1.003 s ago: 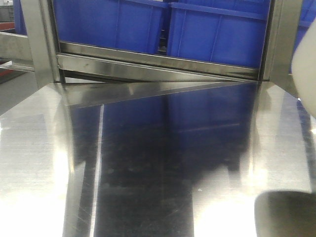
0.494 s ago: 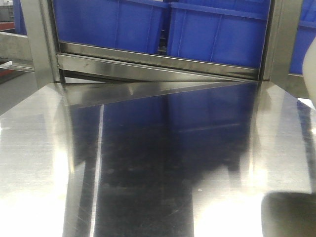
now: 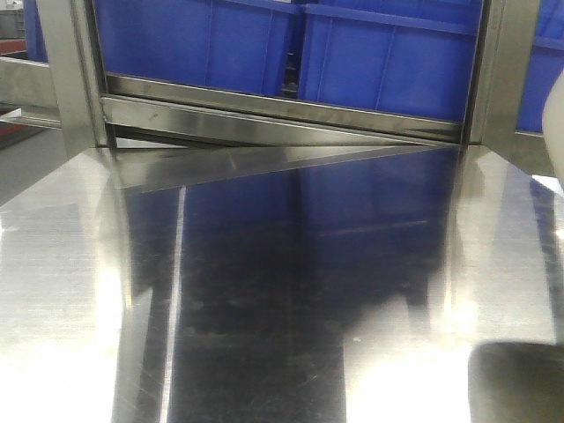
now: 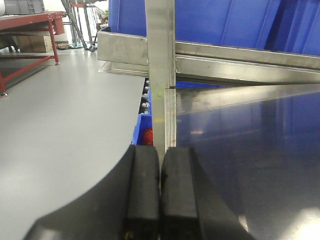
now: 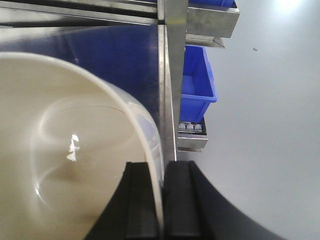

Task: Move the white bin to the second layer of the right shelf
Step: 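Hold the lifted white bin up beside the right arm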

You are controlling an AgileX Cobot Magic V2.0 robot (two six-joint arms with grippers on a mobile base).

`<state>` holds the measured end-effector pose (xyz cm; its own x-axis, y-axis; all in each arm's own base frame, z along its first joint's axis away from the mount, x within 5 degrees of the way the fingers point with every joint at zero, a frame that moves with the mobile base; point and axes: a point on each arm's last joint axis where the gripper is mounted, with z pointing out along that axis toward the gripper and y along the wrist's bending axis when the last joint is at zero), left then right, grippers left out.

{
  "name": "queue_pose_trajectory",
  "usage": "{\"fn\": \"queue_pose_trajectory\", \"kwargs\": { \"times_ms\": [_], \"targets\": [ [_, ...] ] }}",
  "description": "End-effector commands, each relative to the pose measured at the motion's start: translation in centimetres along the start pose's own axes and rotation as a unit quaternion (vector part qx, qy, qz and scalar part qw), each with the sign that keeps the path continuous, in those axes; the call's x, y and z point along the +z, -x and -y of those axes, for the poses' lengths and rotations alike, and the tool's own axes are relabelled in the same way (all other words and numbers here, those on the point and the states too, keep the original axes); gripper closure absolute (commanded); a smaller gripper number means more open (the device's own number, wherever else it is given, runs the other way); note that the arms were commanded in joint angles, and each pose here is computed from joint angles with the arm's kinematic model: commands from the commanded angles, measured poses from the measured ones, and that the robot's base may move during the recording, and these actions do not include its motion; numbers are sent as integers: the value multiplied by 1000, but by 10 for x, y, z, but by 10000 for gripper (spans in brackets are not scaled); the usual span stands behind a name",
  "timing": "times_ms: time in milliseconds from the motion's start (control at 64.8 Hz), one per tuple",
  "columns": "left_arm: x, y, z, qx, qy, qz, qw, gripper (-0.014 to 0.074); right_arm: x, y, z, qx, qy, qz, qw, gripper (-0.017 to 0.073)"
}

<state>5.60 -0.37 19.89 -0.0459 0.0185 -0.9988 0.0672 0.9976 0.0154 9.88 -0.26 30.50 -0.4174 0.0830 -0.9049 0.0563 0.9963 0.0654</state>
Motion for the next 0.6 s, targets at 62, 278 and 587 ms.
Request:
{"fn": "queue_pose_trajectory", "kwargs": {
  "times_ms": [62,278,587],
  "targets": [
    [1,-4,0,-1,0,33,999,509,-6,18,-1,-1,4,63,998,510],
    [1,-4,0,-1,0,33,999,509,-6,18,-1,-1,4,63,998,510],
    [1,-4,0,-1,0,33,999,509,-6,18,-1,-1,4,63,998,510]
  ]
}}
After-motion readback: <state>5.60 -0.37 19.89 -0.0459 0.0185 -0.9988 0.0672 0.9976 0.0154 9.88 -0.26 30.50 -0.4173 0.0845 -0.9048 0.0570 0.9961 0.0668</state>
